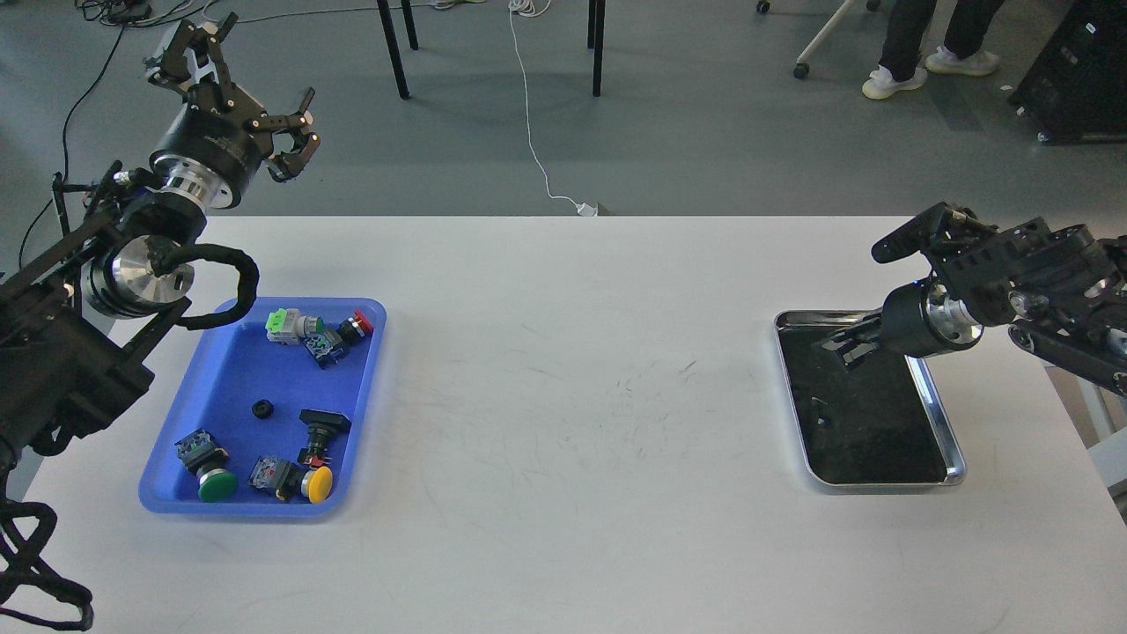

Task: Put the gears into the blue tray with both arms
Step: 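Carry the second gear to the table center, release, and withdraw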

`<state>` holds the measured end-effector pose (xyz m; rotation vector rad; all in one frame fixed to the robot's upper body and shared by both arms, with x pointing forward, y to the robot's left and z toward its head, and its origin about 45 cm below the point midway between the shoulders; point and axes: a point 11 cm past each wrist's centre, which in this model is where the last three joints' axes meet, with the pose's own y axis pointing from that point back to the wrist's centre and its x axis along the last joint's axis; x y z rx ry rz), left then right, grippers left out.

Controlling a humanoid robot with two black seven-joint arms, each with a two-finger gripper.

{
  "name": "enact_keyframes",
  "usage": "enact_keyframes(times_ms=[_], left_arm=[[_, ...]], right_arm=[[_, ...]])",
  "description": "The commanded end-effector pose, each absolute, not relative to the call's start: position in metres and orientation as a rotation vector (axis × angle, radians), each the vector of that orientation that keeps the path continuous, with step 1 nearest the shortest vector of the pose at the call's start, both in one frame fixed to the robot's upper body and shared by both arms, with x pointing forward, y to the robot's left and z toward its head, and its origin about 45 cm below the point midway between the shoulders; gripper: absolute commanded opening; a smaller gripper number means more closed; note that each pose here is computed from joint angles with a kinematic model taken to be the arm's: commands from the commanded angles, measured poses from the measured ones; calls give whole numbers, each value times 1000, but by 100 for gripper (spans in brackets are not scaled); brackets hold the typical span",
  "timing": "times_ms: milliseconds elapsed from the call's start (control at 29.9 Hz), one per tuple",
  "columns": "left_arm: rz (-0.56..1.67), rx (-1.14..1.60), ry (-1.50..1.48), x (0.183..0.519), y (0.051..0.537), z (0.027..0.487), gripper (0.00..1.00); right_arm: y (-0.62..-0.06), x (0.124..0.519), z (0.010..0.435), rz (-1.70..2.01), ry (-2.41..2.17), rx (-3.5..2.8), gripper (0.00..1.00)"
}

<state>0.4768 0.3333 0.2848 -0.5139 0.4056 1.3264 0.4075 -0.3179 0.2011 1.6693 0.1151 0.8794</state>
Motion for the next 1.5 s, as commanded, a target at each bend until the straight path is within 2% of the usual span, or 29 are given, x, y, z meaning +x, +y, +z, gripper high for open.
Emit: enact_keyframes(times_ms=[0, 568, 735, 1069, 1170, 1303, 1470], left_arm=[[1326, -514, 401, 477, 334, 287, 98], [1340, -505, 381, 477, 344, 292, 98], [1350, -499, 370, 476, 351, 294, 98], [1355, -497, 361, 475, 356, 297, 98], [1350, -498, 360, 475, 355, 298, 98], [1350, -499, 358, 475, 355, 299, 98], [1351, -499, 357, 475, 356, 299, 98]], right_arm=[[-275, 408, 210, 995, 159, 1721, 19], [-95, 370, 170, 1210, 442, 1905, 19], [-86, 373, 148, 1220, 442, 1871, 19], [-70, 351, 124, 1218, 468, 1927, 20], [-65, 352, 123, 1228, 466, 1924, 24], [-62, 354, 127, 1241, 466, 1919, 36], [-62, 355, 127, 1242, 465, 1914, 43]])
